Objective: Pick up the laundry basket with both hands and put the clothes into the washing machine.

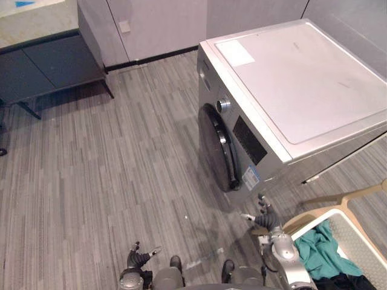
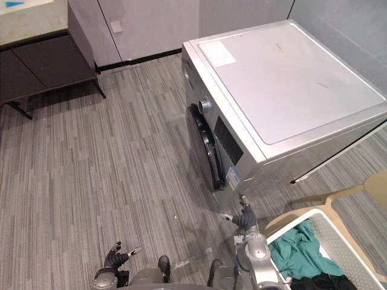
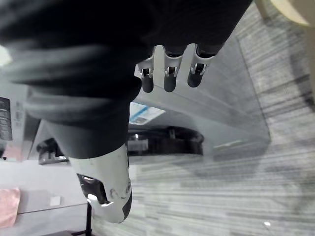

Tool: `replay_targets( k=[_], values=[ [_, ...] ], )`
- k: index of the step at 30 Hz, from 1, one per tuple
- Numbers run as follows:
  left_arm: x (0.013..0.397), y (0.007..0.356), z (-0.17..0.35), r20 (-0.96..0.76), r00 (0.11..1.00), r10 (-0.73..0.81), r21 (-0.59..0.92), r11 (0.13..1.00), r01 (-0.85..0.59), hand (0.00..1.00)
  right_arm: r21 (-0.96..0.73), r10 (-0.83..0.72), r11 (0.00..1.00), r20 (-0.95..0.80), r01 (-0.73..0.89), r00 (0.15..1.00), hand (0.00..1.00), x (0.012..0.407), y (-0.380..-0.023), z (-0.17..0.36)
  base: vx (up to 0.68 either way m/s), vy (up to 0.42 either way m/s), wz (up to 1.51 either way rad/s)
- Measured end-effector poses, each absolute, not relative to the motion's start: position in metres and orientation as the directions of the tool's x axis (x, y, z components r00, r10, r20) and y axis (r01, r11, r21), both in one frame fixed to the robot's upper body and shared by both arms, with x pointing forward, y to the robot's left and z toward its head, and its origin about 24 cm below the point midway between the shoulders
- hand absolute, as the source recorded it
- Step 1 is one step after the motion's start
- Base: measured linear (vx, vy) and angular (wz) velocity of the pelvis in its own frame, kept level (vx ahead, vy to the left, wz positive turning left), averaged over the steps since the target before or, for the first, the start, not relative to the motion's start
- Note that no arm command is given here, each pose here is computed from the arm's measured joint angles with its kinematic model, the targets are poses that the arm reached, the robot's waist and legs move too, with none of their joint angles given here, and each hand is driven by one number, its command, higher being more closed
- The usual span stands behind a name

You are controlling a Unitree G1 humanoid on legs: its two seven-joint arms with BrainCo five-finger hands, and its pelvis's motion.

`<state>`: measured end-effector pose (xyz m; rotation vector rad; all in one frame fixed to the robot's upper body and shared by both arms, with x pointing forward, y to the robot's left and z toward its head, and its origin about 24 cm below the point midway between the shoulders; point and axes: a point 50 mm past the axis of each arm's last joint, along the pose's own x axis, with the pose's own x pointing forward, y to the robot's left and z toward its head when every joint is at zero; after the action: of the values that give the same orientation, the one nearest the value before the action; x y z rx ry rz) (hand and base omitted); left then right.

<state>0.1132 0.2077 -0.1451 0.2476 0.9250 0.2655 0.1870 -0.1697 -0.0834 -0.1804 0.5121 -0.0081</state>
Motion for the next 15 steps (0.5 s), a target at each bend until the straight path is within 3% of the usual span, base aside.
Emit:
replay_targets(
  k=[6,15],
  values=[
    [0.114,0.208,-0.145,-0.750,0.576,0.324,0.327,0.939,-0.104,0.00,-0.155,0.023,0.981,-0.500,-0.116,0.866,0.00,0.193,-0.152,-0.086,-0.16,0.014,0.13],
    [0.113,0.214,-0.145,-0.753,0.562,0.342,0.340,0.934,-0.114,0.00,-0.207,-0.039,0.978,-0.253,-0.015,0.967,0.00,0.268,-0.162,-0.027,-0.18,0.054,0.18]
  ],
)
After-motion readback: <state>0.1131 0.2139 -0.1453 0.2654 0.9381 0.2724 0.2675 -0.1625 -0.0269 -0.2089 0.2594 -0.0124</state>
